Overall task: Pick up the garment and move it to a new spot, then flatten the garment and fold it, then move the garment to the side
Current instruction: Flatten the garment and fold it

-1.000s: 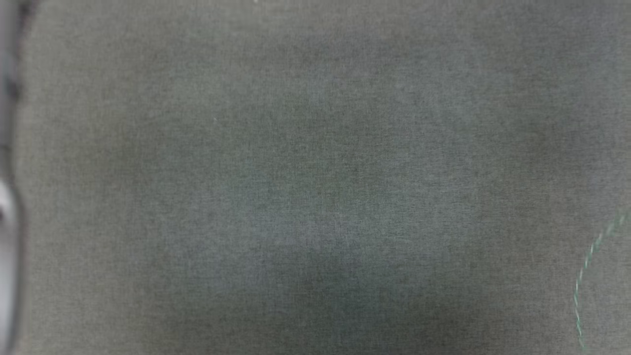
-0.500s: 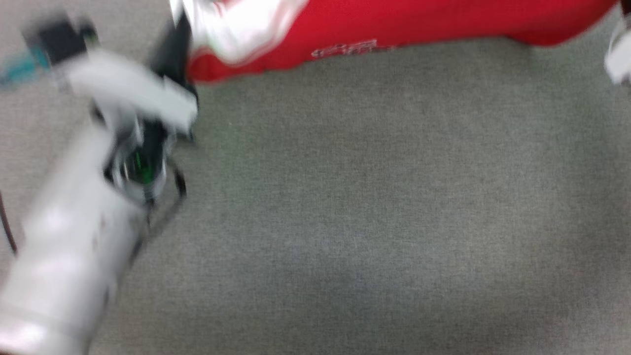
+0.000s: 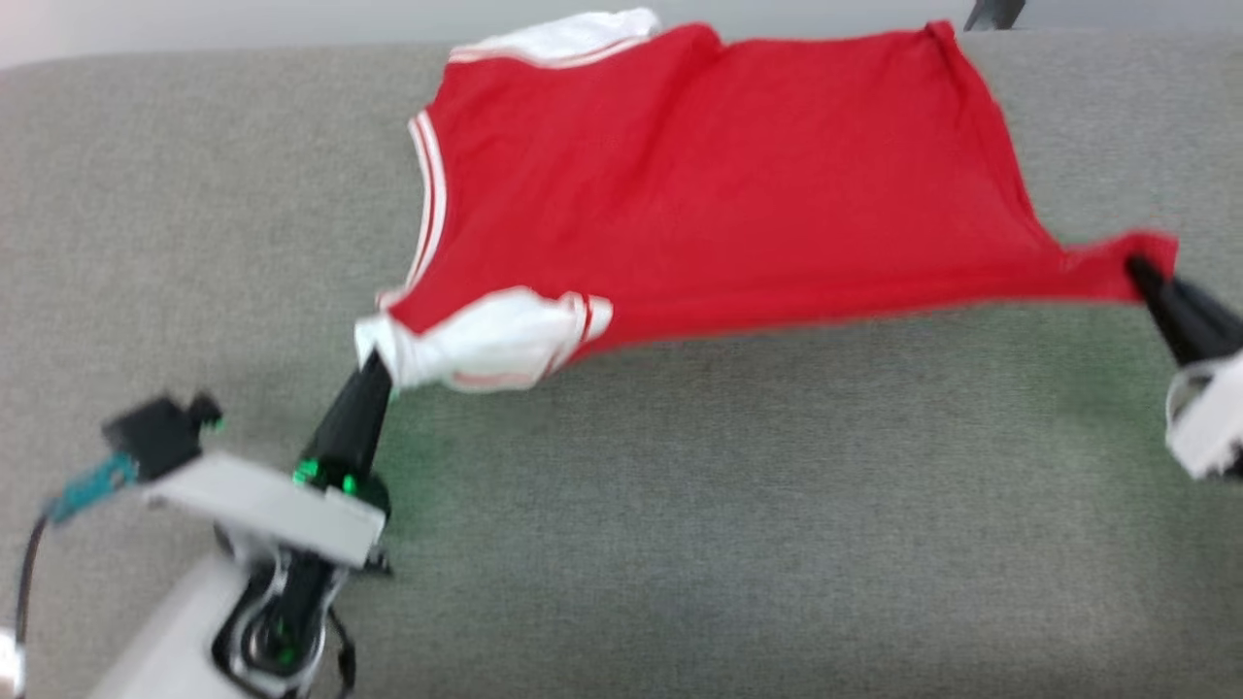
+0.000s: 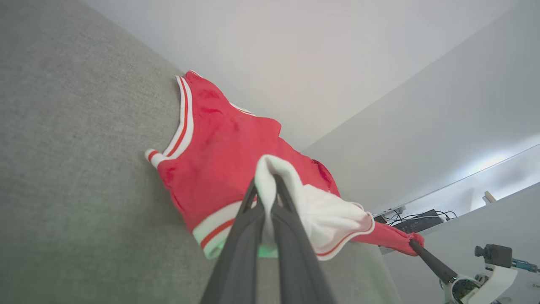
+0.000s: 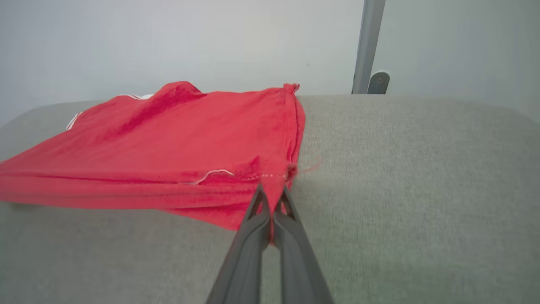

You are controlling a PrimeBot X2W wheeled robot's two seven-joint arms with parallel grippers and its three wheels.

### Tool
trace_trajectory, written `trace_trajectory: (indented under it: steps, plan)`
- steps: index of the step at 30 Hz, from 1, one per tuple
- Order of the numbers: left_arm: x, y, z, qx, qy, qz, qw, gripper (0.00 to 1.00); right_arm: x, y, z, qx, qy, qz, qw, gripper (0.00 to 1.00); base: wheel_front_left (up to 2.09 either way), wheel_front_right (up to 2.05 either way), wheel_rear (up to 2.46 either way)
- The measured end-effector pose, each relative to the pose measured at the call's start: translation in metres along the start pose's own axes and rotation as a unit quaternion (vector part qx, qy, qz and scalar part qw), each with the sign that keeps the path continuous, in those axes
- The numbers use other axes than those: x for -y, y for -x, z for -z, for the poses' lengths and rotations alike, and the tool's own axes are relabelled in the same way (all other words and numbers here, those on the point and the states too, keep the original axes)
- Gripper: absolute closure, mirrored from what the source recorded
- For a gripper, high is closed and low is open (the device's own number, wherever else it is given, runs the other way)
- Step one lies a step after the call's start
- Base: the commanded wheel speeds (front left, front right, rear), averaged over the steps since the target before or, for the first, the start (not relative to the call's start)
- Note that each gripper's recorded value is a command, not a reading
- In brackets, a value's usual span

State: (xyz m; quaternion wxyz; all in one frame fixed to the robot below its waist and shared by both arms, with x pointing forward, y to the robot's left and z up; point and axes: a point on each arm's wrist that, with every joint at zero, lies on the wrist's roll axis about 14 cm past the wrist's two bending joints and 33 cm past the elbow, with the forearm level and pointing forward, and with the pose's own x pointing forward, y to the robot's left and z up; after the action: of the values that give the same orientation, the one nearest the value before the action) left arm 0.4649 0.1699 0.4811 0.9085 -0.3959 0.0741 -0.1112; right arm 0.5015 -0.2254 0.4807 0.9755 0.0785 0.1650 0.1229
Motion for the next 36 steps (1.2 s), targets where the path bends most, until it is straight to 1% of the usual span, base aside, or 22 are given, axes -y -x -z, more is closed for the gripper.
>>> trace_trajectory:
  steps: [5,9,12,15,19,22,28,32,36]
  plan:
    - [-0.003,0.027,0.011,0.010,0.013,-0.019,1.000,1.00,0.001,0.033,0.020,-0.019,0.001,0.010,1.000,1.00,0.00,0.00,0.00]
    - [-0.001,0.048,0.020,0.011,0.015,-0.035,0.999,1.00,-0.001,0.053,0.031,-0.027,-0.009,0.022,0.999,1.00,0.00,0.00,0.00]
    - [0.005,0.054,0.022,0.011,0.008,-0.033,0.999,1.00,-0.005,0.062,0.033,-0.032,-0.009,0.029,0.999,1.00,0.00,0.00,0.00]
    - [0.010,0.053,0.023,0.008,-0.005,-0.027,1.000,1.00,-0.009,0.063,0.030,-0.033,-0.013,0.031,0.999,1.00,0.00,0.00,0.00]
    - [0.019,0.037,0.020,0.002,-0.025,-0.007,1.000,1.00,-0.010,0.056,0.028,-0.040,-0.014,0.036,0.998,1.00,0.00,0.00,0.00]
    - [0.020,0.020,0.015,-0.001,-0.050,0.002,0.999,1.00,-0.008,0.042,0.018,-0.034,-0.010,0.037,0.999,1.00,0.00,0.00,0.00]
    - [0.023,-0.017,0.001,0.001,-0.078,0.015,0.997,1.00,-0.007,0.011,0.012,-0.041,-0.009,0.034,0.999,1.00,0.00,0.00,0.00]
    - [0.020,-0.040,-0.006,0.001,-0.092,0.012,0.996,1.00,0.001,-0.006,0.015,-0.051,-0.013,0.045,0.998,1.00,0.00,0.00,0.00]
    - [0.002,-0.057,-0.001,-0.020,-0.121,-0.014,0.992,1.00,0.006,-0.021,0.024,-0.065,-0.018,0.054,0.996,1.00,0.00,0.00,0.00]
